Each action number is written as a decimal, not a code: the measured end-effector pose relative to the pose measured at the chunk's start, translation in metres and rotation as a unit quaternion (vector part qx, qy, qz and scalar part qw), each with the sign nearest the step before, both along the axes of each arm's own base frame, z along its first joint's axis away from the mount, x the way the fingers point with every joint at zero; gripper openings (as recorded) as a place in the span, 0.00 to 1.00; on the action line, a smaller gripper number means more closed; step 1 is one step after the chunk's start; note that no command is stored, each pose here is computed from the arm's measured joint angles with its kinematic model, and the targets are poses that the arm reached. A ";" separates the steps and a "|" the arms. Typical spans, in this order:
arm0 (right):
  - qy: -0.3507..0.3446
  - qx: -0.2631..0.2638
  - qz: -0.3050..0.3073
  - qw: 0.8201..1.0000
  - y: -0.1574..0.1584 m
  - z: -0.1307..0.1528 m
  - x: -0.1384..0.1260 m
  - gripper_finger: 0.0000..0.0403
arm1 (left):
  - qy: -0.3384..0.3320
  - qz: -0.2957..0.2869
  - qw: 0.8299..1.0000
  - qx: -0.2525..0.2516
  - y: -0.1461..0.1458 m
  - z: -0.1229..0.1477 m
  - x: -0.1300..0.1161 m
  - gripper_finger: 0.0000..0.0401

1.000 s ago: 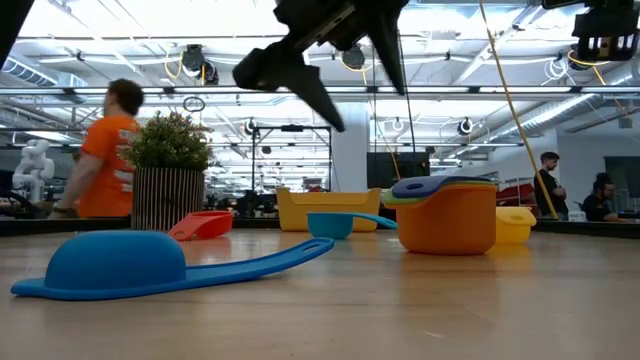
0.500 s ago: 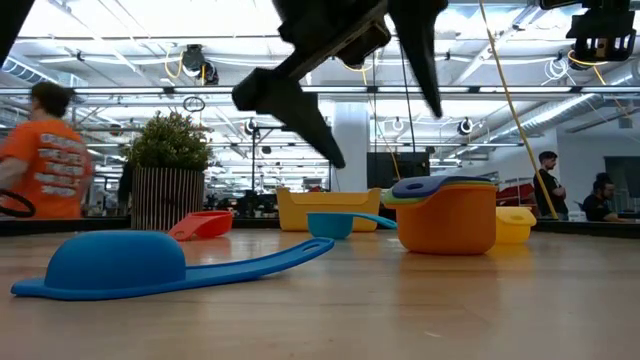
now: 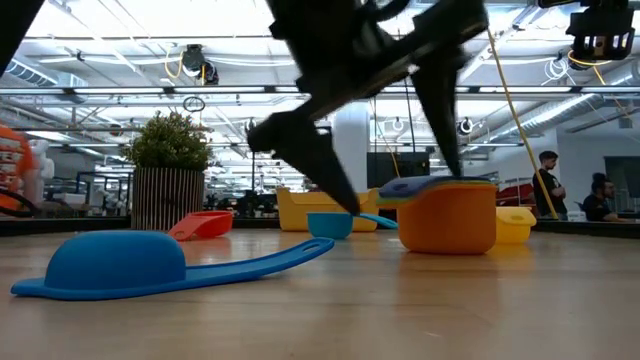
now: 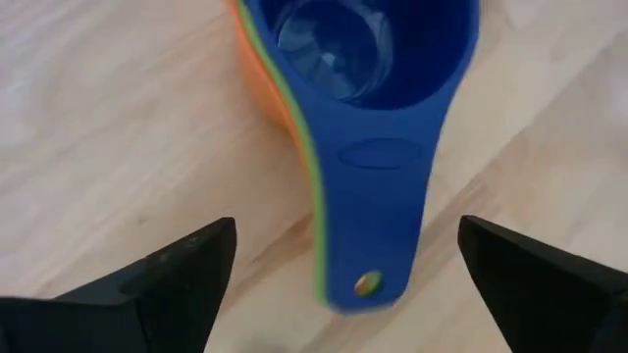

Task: Nest measuring cups in basket
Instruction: Stack the dark blue measuring cup on top of the green measuring cup

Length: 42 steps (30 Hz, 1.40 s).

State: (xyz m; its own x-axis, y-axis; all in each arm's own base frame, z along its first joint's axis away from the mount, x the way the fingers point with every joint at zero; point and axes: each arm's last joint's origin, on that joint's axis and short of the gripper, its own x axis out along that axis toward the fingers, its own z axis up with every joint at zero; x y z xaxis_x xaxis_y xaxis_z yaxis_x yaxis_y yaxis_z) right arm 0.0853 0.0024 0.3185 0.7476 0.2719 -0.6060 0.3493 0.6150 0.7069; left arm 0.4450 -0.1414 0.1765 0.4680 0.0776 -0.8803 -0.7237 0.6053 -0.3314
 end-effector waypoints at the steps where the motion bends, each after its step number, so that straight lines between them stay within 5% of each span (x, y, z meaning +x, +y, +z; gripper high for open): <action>1: 0.000 0.000 0.000 1.000 0.000 0.000 0.000 0.45 | 0.003 -0.002 1.000 0.003 0.000 -0.001 0.000 0.97; 16: -0.001 -0.002 0.003 1.000 0.000 0.000 0.000 0.45 | 0.029 -0.020 0.999 0.031 0.006 -0.019 0.003 0.95; 34: -0.004 -0.010 0.007 1.000 0.000 0.000 0.000 0.45 | 0.051 -0.159 0.984 0.059 0.027 -0.017 0.007 0.36; 42: 0.002 -0.016 -0.019 1.000 -0.001 0.000 0.000 0.45 | 0.089 -0.209 0.972 0.066 0.037 -0.018 0.003 0.36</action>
